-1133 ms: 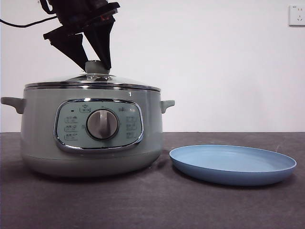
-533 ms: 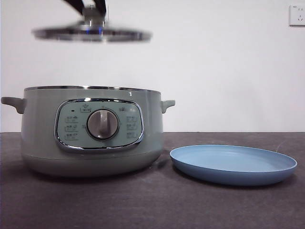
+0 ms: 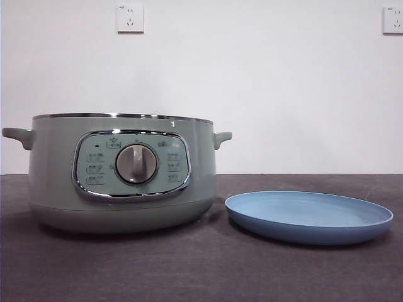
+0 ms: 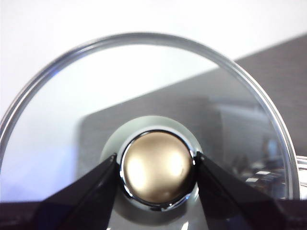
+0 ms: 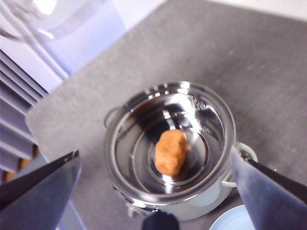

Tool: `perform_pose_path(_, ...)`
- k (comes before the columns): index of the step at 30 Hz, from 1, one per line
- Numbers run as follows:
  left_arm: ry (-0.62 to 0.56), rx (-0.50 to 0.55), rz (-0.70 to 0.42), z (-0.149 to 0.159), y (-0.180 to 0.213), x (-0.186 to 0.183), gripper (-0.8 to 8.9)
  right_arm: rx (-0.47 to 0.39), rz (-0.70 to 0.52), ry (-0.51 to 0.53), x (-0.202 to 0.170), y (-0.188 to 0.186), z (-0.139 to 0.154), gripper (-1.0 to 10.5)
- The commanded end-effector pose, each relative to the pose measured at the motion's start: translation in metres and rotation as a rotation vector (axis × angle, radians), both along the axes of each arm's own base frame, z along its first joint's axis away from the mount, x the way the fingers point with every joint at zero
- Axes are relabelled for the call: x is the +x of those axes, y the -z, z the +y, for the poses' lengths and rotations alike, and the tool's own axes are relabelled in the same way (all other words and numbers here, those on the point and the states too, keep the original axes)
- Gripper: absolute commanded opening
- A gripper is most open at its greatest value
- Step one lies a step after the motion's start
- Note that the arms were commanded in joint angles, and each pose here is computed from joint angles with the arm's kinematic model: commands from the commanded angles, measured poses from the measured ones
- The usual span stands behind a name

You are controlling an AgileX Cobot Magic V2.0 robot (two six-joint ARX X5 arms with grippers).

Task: Take the potato out from the steamer,put the potato on the plate,close the lid

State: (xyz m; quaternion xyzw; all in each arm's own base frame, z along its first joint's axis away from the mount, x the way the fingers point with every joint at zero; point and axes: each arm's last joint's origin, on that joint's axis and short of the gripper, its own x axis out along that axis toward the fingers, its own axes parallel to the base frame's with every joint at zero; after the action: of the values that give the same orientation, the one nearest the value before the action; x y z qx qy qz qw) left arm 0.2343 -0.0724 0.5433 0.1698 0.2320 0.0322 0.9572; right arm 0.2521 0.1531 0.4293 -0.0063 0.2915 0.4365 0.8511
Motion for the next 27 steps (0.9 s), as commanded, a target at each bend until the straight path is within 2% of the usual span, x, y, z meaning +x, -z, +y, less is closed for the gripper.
perform_pose_path(1,-0.083,0.049,-0.024,0.013,-0.01,-0.026,-0.09,-0.036,0.023,-0.004,0.013,0.017,0.023,6.9)
perform_pose_path(8,-0.133,0.036,-0.082,0.028,-0.021,-0.05,-0.09,-0.203,0.098,-0.019,0.047,0.068,0.088,6.9)
perform_pose_path(14,-0.131,0.034,-0.085,0.029,-0.021,-0.052,-0.09,-0.364,0.102,-0.05,0.071,0.099,0.14,6.9)
perform_pose_path(19,-0.13,0.033,-0.085,0.029,-0.021,-0.052,-0.09,-0.417,0.127,-0.066,0.088,0.122,0.164,6.9)
perform_pose_path(27,-0.106,0.022,-0.081,0.028,-0.021,-0.052,-0.09,-0.517,0.207,-0.09,0.093,0.163,0.177,6.9)
